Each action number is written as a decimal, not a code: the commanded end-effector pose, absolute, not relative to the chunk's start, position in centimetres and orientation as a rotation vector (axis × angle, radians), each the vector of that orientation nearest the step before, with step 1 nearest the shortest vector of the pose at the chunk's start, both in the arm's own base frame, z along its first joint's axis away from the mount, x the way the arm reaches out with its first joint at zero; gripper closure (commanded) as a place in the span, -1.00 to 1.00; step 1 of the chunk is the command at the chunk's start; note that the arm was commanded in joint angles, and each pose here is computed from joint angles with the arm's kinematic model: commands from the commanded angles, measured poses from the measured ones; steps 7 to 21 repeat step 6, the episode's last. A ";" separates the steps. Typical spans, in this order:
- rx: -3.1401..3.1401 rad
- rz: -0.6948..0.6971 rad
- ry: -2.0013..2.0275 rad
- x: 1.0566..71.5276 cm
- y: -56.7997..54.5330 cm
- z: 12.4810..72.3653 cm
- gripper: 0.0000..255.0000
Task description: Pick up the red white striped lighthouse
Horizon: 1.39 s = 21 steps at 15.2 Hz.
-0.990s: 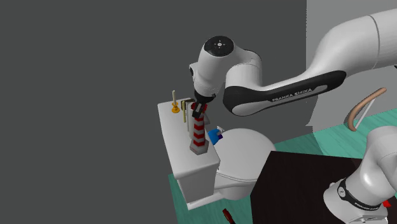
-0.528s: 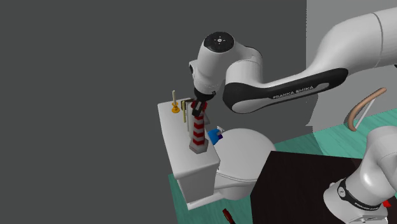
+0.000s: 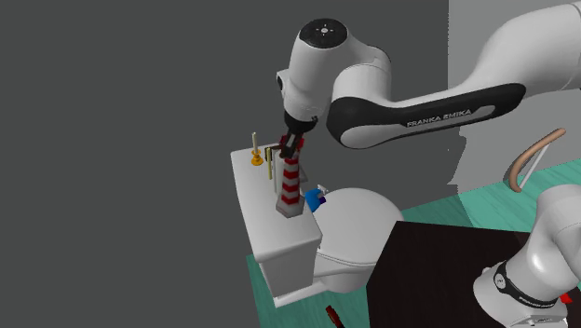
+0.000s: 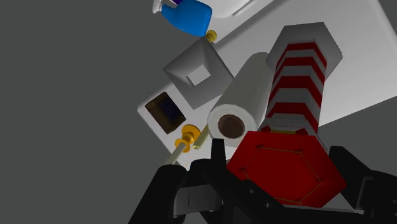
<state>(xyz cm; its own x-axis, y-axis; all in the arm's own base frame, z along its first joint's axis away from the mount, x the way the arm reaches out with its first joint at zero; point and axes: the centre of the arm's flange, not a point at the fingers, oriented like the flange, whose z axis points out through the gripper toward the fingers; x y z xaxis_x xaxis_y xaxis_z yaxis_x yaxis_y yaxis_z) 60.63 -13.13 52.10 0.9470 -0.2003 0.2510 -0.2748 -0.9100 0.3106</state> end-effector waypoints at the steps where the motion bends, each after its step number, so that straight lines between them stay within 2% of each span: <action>1: 2.755 0.305 -0.347 60.7 -13.1 53.2 1.00; 4: 2.755 0.305 -0.347 60.7 -13.1 54.8 1.00; 21: 2.755 0.305 -0.347 60.7 -13.1 54.8 1.00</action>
